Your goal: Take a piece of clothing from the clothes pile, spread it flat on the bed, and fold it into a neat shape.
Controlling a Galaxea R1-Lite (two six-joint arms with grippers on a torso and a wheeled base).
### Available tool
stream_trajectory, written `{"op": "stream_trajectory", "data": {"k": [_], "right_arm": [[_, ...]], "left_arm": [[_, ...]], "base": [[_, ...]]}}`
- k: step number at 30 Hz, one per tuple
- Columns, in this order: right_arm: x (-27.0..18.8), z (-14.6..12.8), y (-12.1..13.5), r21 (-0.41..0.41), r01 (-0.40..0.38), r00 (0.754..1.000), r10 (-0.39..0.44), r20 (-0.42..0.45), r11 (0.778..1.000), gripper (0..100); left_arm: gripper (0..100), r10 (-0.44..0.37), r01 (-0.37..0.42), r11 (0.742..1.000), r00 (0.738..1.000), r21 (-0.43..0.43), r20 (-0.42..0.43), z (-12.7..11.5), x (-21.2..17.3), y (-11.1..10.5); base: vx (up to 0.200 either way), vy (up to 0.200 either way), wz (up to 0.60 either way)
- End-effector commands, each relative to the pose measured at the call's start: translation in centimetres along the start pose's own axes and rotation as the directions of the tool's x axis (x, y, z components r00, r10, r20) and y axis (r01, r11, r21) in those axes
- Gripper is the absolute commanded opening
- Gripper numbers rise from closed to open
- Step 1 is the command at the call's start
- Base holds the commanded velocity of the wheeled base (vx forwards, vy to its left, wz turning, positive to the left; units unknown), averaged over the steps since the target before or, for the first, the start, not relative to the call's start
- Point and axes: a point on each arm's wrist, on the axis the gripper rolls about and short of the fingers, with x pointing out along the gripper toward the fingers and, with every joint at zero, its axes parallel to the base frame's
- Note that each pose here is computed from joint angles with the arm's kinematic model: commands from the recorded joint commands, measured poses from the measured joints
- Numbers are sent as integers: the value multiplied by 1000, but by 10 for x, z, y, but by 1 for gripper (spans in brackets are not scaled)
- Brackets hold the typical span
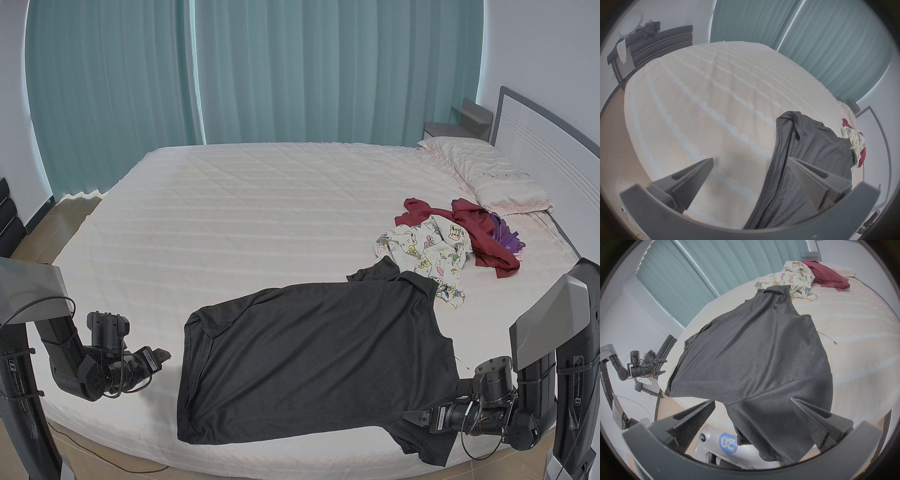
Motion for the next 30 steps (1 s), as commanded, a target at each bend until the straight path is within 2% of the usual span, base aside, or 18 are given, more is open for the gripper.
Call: {"op": "stream_trajectory", "data": {"k": [1, 4, 10, 22, 28, 30], "right_arm": [[0, 1, 1, -1, -5, 1000, 5, 11, 1000, 100], [0, 1, 1, -1, -6, 1000, 6, 10, 1000, 100], [0, 1, 1, -1, -8, 1000, 8, 11, 1000, 100], [1, 2, 2, -3, -10, 1000, 10, 13, 1000, 100], [0, 2, 2, -4, -11, 1000, 11, 14, 1000, 100], [1, 2, 2, -4, -12, 1000, 12, 15, 1000, 100]], "left_arm": [[100, -2, 2, 1000, 1000, 0, 0, 0, 1, -1], [100, -1, 1, 1000, 1000, 1, -1, -1, 1, -1], [100, -1, 1, 1000, 1000, 1, -1, 0, 2, -1], [100, -6, 6, 1000, 1000, -4, 8, 0, -1, -2], [100, -9, 9, 1000, 1000, 0, 3, -2, 0, -3], [100, -10, 10, 1000, 1000, 1, 4, -2, 0, -4]], "base": [[0, 0, 0], [0, 0, 0], [0, 200, 0], [0, 0, 0], [200, 0, 0], [0, 0, 0]]}}
